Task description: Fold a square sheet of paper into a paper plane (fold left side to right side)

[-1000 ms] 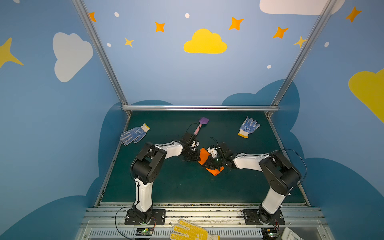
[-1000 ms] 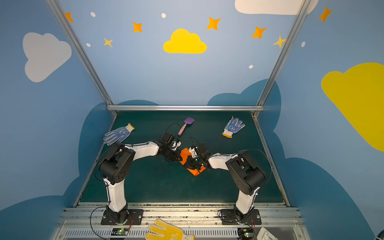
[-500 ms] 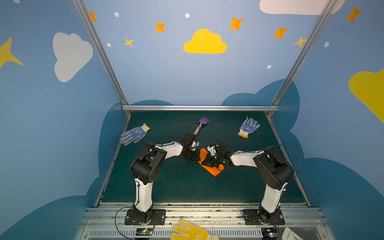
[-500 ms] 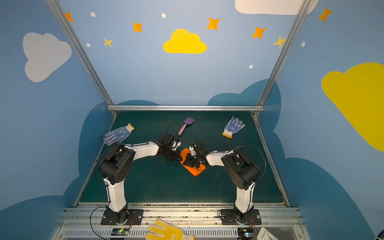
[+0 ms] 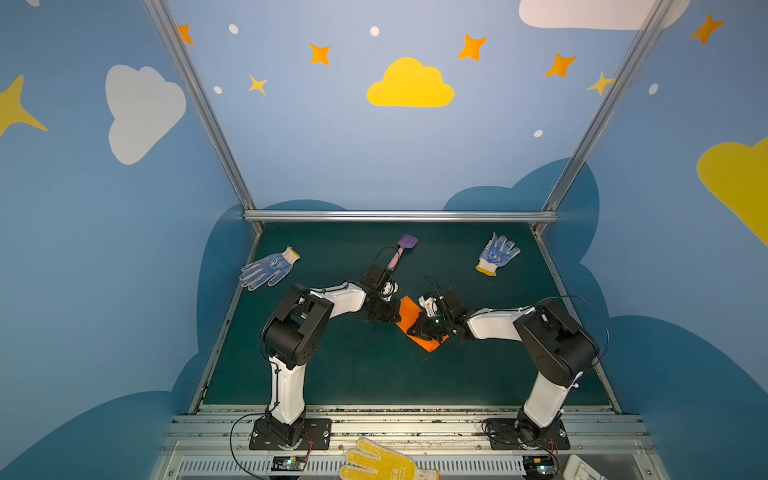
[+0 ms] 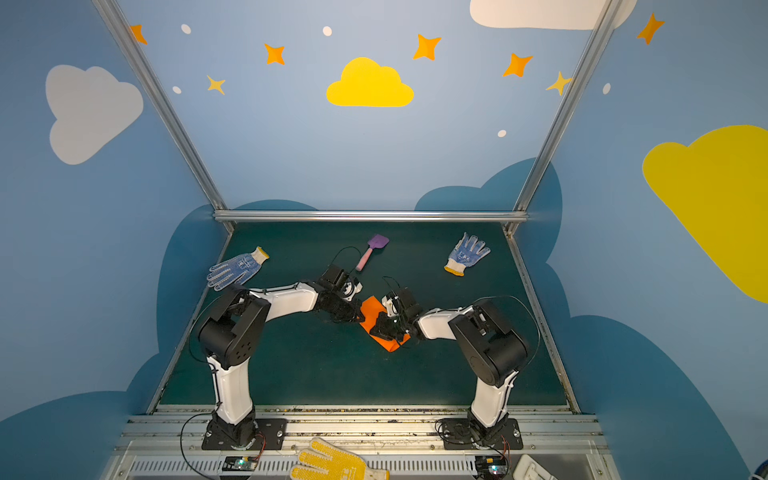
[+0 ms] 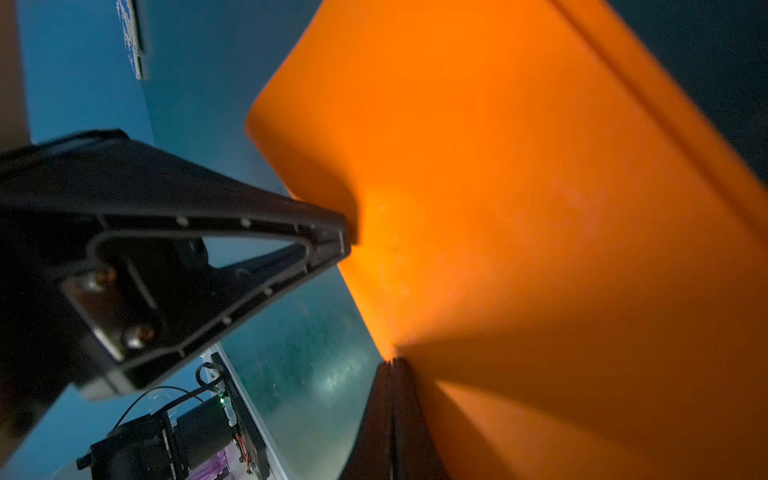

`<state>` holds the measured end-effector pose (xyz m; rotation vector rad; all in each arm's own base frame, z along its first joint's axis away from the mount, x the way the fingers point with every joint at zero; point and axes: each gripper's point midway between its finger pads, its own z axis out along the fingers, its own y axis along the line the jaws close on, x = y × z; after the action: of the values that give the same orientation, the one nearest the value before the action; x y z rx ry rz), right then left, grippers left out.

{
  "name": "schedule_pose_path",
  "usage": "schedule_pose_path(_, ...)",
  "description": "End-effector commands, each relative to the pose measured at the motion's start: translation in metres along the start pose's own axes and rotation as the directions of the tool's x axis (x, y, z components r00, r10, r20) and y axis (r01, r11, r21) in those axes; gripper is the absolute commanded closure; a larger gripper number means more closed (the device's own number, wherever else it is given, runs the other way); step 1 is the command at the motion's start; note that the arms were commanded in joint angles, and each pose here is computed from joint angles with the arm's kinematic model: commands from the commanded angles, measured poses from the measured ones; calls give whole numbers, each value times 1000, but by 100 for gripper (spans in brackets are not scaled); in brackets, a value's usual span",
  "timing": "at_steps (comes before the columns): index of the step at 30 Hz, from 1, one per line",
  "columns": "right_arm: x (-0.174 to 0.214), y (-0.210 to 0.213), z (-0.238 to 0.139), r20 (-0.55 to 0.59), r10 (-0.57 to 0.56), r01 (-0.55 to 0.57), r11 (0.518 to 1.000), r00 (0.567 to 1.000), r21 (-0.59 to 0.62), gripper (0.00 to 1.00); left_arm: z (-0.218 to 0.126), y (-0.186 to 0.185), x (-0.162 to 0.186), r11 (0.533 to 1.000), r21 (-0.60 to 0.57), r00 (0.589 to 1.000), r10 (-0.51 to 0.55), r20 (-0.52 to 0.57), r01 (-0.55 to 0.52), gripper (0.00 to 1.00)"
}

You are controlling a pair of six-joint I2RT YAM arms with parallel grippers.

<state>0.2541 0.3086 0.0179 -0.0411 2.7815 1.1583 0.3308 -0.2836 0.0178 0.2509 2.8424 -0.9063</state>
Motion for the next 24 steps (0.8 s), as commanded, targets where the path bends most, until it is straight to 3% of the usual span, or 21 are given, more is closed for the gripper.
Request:
schedule_pose_path(1, 29, -37, -4, -54, 48, -41, 993, 997, 114, 100, 12, 20, 15, 998, -57, 999, -21, -45, 19, 96)
schedule_pose_path(17, 99, -105, -35, -62, 177, -157, 956, 982, 246, 100, 9, 18, 13, 998, -53, 999, -22, -30, 21, 96)
schedule_pose_path(24, 102, -122, -68, 28, 243, -241, 927, 970, 288, 100, 9, 17, 13, 999, -45, 999, -23, -31, 22, 96)
